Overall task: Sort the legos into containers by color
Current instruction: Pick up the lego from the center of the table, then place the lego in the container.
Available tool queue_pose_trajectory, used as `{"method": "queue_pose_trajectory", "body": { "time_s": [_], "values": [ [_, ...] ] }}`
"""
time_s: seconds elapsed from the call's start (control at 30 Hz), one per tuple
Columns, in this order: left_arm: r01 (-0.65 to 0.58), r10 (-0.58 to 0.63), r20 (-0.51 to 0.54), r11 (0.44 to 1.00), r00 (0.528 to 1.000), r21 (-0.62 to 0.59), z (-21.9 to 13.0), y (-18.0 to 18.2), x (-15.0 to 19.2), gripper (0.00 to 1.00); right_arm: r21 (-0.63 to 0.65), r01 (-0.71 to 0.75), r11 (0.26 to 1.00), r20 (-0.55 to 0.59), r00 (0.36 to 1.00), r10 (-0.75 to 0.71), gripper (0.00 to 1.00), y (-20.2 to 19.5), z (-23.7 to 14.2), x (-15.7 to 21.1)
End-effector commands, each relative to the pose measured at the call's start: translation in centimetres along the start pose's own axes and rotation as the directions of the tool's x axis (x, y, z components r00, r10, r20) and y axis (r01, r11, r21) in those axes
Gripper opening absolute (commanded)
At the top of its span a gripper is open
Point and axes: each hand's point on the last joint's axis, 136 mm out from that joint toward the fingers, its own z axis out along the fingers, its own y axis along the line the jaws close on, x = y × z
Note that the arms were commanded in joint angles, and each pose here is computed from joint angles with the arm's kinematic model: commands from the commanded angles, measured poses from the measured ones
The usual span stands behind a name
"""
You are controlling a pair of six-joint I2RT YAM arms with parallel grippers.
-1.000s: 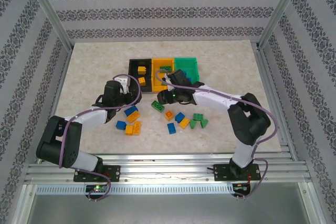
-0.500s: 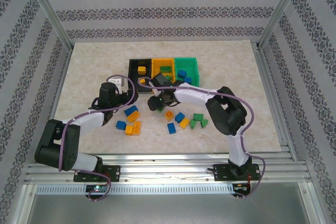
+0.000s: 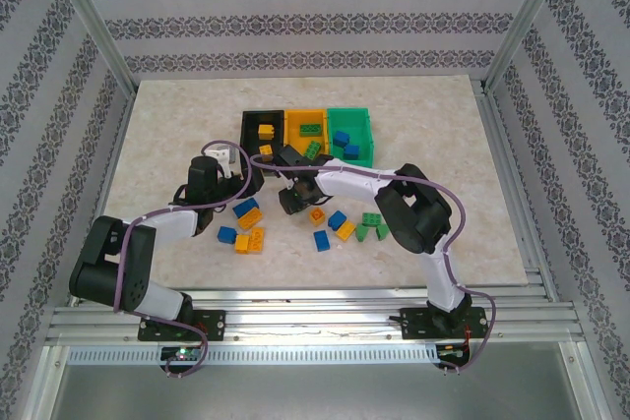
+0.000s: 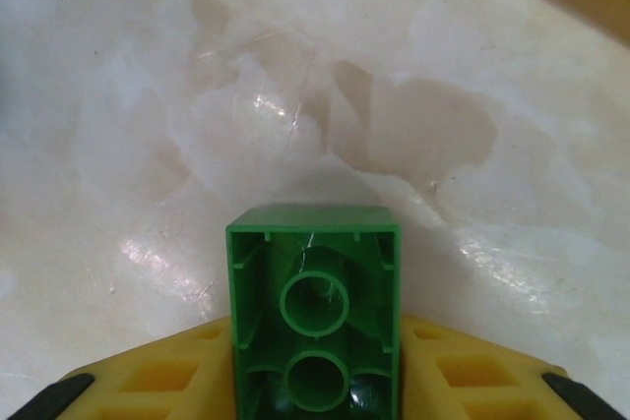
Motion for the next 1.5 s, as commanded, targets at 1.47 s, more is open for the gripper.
{"method": "queue_pose_trajectory", "body": {
  "time_s": [1.47],
  "values": [
    [-0.012, 0.010, 0.048, 0.999, 0.999, 0.036, -0.4, -0.3, -0.9, 0.73, -0.282, -0.315, 0.906, 0.341, 0.850, 0.402, 0.43, -8.9, -10.5, -10.6]
  ]
}}
